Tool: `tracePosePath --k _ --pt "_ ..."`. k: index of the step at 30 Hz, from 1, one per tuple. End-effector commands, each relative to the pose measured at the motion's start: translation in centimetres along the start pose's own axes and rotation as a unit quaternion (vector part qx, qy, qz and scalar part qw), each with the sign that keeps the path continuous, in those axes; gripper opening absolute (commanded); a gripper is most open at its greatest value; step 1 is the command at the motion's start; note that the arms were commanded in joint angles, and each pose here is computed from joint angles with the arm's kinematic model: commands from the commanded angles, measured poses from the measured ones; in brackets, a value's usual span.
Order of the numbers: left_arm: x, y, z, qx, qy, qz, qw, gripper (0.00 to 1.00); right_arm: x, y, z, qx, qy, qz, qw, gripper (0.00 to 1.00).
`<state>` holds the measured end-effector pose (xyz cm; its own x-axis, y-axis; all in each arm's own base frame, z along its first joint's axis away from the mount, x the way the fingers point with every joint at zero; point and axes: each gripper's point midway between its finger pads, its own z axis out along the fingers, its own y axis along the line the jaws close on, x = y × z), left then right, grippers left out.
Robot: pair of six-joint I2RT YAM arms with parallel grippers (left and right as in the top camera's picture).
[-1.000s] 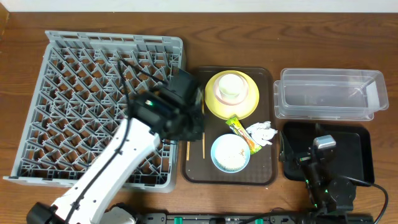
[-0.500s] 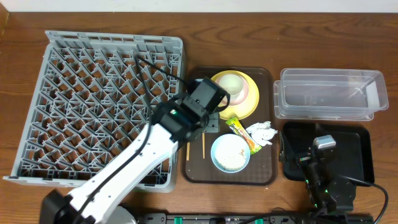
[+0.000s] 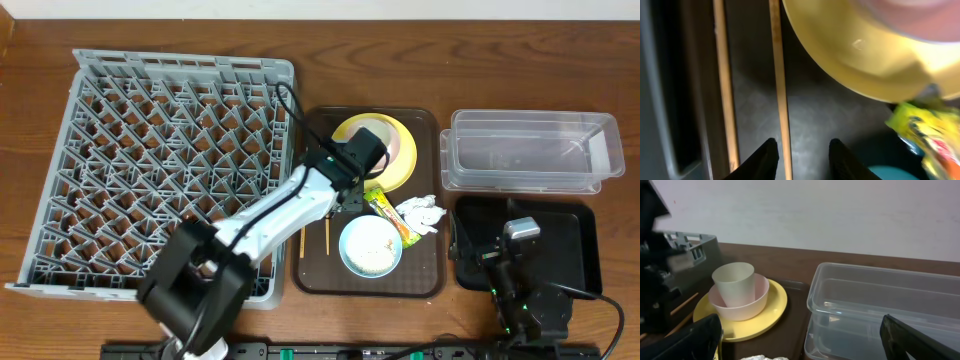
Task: Sort waste into correct bins and load items into the dishwasher
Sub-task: 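Move the left gripper over the tray toward the chopsticks, then close the left gripper on one wooden chopstick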
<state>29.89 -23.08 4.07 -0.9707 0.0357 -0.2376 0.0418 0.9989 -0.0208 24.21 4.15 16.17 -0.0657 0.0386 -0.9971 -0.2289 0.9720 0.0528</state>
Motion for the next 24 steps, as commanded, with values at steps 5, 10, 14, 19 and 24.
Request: tracePosePath --k 5,10,14,19,24 --pt "-0.6 2.2 1.7 -0.048 -0.007 -0.005 0.999 0.35 0.0 0.0 0.0 0.000 0.000 0.003 1.000 0.99" --pt "-1.0 2.6 1.8 -0.047 -0.010 -0.013 0.999 0.35 0.0 0.0 0.0 0.000 0.000 0.003 1.000 0.99" --pt "-1.0 2.4 2.1 -0.044 -0.015 -0.014 0.999 0.36 0.0 0.0 0.0 0.000 0.000 0.003 1.000 0.99" --pt "-1.4 2.1 2.7 -0.032 -0.032 -0.017 0.999 0.36 0.0 0.0 0.0 0.000 0.000 0.003 1.000 0.99" --pt "-1.7 1.8 2.8 -0.027 -0.038 -0.019 0.999 0.34 0.0 0.0 0.0 0.000 0.000 0.003 1.000 0.99"
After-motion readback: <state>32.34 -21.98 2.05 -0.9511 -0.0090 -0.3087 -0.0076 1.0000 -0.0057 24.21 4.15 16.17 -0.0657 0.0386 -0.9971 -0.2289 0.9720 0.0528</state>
